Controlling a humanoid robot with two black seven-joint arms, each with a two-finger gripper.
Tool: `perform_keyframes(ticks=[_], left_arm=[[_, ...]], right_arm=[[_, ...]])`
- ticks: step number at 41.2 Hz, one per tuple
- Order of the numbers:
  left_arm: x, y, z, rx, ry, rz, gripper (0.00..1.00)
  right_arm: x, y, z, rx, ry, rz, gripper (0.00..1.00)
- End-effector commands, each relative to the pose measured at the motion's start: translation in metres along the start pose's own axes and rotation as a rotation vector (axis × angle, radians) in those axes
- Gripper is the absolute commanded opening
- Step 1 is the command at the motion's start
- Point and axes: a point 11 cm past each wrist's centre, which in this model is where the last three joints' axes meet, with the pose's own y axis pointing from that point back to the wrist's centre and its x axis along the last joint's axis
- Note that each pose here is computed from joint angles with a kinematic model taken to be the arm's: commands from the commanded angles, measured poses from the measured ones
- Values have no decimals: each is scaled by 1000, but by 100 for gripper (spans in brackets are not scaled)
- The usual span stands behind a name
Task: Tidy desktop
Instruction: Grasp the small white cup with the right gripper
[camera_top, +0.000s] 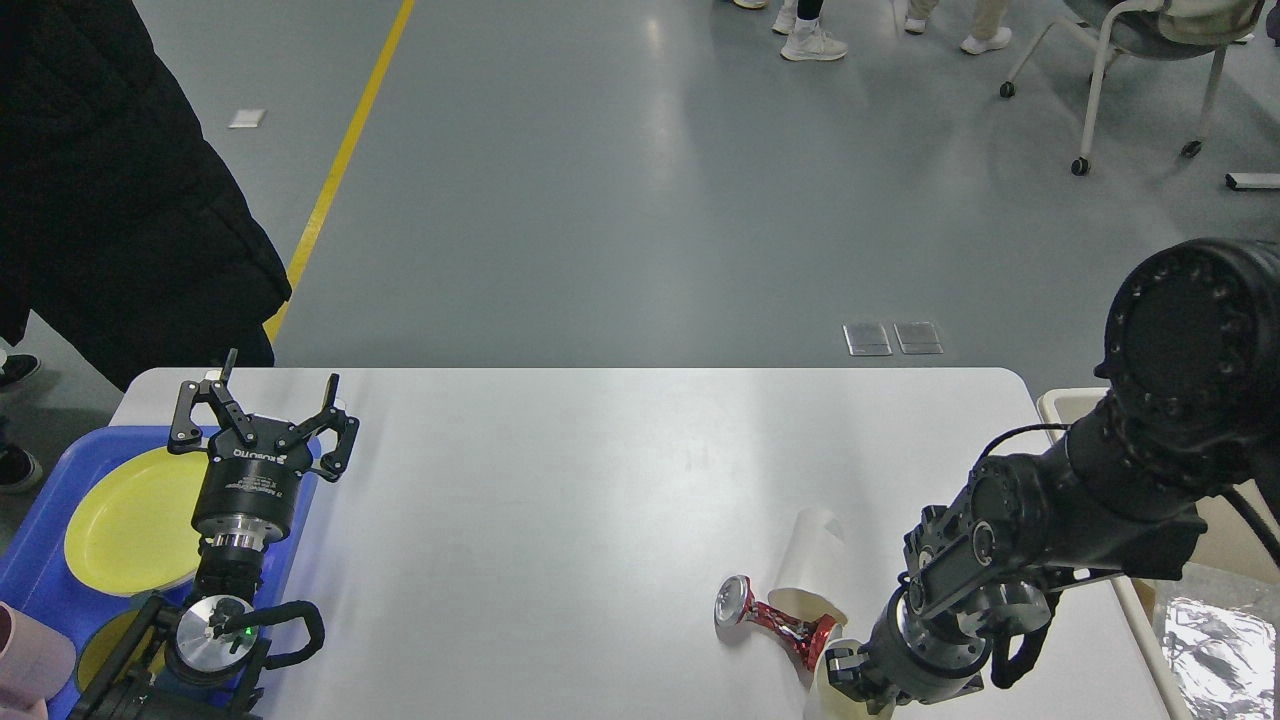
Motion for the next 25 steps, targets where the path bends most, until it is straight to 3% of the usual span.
perform_keyframes(ticks=[1, 16, 25], left_arm=[[0, 0, 0, 1, -1, -1, 96], [0, 0, 0, 1, -1, -1, 96], [0, 0, 0, 0, 0, 0, 96]], right_arm=[[-2, -1, -1, 0, 0, -8, 0], [0, 9, 0, 4, -3, -15, 0], [17, 60, 14, 49, -67, -41, 0]])
